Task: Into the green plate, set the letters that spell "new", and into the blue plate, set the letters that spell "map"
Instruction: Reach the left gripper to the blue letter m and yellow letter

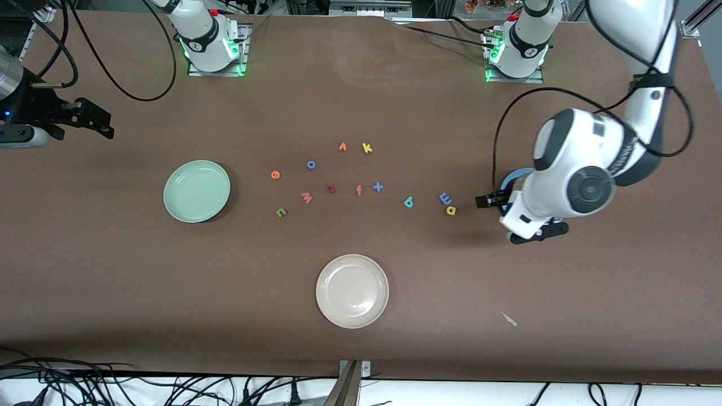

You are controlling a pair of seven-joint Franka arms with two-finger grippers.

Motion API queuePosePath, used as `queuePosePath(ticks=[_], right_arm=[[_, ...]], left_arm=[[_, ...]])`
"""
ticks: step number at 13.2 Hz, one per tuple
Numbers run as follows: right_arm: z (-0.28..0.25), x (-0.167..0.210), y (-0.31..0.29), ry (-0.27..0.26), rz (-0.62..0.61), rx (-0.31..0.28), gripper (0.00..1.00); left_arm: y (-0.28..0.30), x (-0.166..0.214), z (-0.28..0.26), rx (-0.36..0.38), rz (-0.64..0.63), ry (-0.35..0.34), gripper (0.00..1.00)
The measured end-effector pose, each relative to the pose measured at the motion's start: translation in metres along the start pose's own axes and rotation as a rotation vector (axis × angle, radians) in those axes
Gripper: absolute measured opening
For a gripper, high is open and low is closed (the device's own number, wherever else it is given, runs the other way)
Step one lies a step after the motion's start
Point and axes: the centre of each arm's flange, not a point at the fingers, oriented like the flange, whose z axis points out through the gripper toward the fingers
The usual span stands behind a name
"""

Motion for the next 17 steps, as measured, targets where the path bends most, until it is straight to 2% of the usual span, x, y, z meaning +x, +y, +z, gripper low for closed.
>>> queuePosePath(ticks=[3,5,8,11,14,17], right_arm=[[0.0,0.0,0.0,0.0,0.0,0.0,1.0],[0.0,0.0,0.0,0.0,0.0,0.0,1.0],[0.0,0.0,0.0,0.0,0.001,0.0,1.0],[0.001,0.0,-0.006,-0.002,0.033,0.0,1.0],[0.013,0.005,-0.041,-0.009,0.11,-0.002,1.0],[0.053,0.02,-0.096,0.011,0.182,0.007,1.0]], left_arm=[[0.024,-0.015,0.048,0.009,-0.125,0.006,0.99],[0.03,-0.015,0.073,-0.026,-0.191,-0.013,0.99],[0.034,-0.017,0.112,-0.083,-0.238,-0.007,0.99],[0.041,-0.026,0.146,-0.096,-0.274,0.026,0.96],[0.045,-0.025,0.165,-0.102,-0.307,0.036,0.93],[0.048,-0.025,0.179,-0.092,-0.309,0.029,0.89]])
